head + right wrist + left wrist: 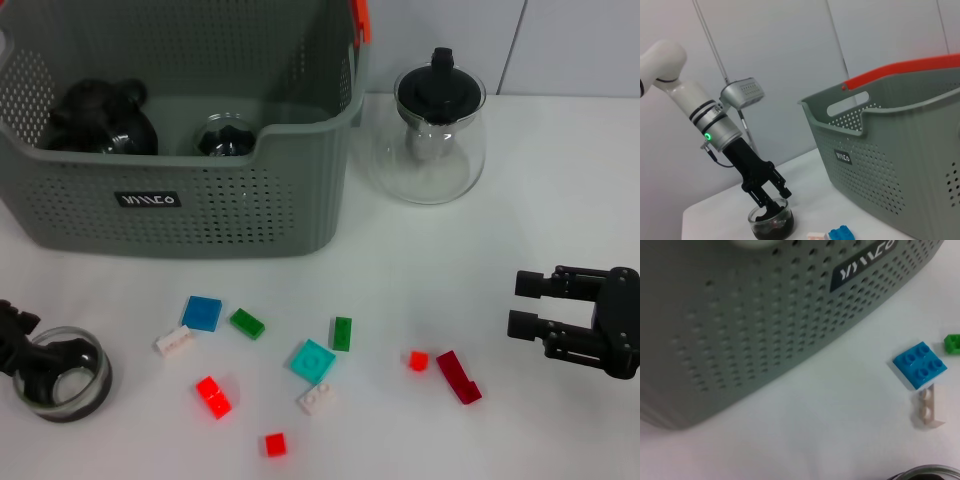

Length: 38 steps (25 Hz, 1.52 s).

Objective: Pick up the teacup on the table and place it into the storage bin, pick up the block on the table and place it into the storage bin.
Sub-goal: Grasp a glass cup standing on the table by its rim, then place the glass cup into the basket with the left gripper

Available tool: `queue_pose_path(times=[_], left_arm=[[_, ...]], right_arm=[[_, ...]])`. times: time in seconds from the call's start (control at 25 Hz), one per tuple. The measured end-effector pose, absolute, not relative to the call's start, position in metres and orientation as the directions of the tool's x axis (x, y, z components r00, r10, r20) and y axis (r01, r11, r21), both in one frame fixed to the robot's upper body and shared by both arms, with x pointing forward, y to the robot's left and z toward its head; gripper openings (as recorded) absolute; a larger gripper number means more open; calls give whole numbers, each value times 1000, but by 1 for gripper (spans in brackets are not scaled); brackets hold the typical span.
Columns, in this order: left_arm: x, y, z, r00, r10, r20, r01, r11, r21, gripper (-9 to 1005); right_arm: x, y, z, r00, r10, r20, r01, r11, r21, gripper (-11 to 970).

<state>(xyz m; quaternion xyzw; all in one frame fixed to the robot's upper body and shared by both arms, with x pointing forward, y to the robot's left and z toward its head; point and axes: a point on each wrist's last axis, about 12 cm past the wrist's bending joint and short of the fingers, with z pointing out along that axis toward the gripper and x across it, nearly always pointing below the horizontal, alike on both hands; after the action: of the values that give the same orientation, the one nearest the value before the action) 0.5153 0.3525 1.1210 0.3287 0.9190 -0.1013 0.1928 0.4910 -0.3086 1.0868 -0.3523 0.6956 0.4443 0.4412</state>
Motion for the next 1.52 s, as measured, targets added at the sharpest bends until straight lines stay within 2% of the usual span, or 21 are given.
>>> queue_pose_path(times=[0.24,0.6,1.04,1.2,1.36,1.52], left_arm=[[519,350,1112,-737,540,-406,617,783,-80,607],[524,349,1116,-746,527,-408,607,790,-88,594],[521,351,1123,-734,543,-407,635,762,-129,148],[519,365,1135,-713,498,-494,661,714,-233,46],[520,377,1140,-648,354,-675,725,559,-403,46],[524,373,1145,-555,190,-810,790,424,-442,46]], right_arm=[[491,-309,1087,-362,-98,-927,-882,357,307,582],[491,-309,1087,-362,-98,-927,-882,358,307,582],[491,-310,1087,-362,-99,-927,-882,358,306,582],[490,-310,1087,-362,-98,-927,-883,355,308,582],[490,-311,1087,-363,-99,-927,-882,357,308,582],[490,-311,1087,-360,-101,-927,-883,356,305,582]])
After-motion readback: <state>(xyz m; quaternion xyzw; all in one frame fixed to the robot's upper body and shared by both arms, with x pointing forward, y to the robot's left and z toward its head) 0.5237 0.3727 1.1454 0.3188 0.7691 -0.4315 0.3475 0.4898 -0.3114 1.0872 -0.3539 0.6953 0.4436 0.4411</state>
